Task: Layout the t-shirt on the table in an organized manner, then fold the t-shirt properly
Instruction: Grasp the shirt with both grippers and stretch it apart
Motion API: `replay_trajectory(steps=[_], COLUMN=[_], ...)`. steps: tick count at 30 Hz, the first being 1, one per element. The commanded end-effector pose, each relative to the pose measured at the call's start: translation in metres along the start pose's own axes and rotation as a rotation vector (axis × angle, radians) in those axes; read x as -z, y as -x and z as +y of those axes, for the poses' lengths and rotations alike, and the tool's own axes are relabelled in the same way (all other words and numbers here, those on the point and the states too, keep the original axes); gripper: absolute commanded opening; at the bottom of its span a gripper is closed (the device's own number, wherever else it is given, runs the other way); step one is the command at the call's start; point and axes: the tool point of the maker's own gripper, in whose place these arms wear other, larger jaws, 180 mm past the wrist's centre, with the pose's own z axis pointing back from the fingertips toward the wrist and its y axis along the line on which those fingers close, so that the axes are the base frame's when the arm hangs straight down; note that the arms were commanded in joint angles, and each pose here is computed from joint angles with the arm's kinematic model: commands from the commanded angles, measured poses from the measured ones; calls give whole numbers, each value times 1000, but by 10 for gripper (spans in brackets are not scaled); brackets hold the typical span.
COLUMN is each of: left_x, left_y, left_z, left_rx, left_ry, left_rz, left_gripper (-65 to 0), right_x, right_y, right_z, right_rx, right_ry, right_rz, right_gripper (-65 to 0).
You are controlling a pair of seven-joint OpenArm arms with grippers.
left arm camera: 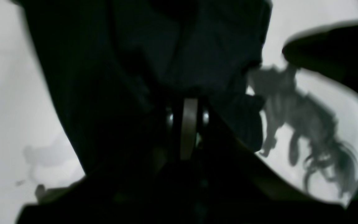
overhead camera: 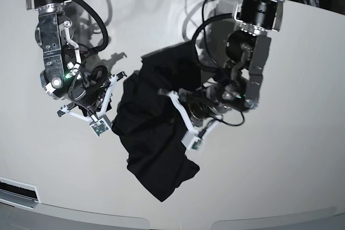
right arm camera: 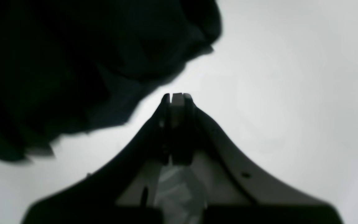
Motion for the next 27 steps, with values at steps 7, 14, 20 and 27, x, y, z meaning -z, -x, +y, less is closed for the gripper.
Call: replay_trajectory(steps=[7, 14, 20, 27], left_x=[-9, -10, -10, -10], left_y=[-19, 4, 13, 9], left_z=[-11, -13, -15, -14], left_rx=[-9, -42, -55, -48], left_ry=[78, 79, 80, 79], left_rz=[-75, -54, -42, -51], left_gripper=[-650, -650, -650, -650], right_x=[-10, -7, -3, 21], right_y=[-34, -50, -58, -41], right_z=[36, 49, 64, 71], right_rx=[19, 160, 218, 168], right_ry=[-234, -236, -258, -207], right_rz=[-143, -182, -205, -173], right_gripper=[-650, -282, -294, -650])
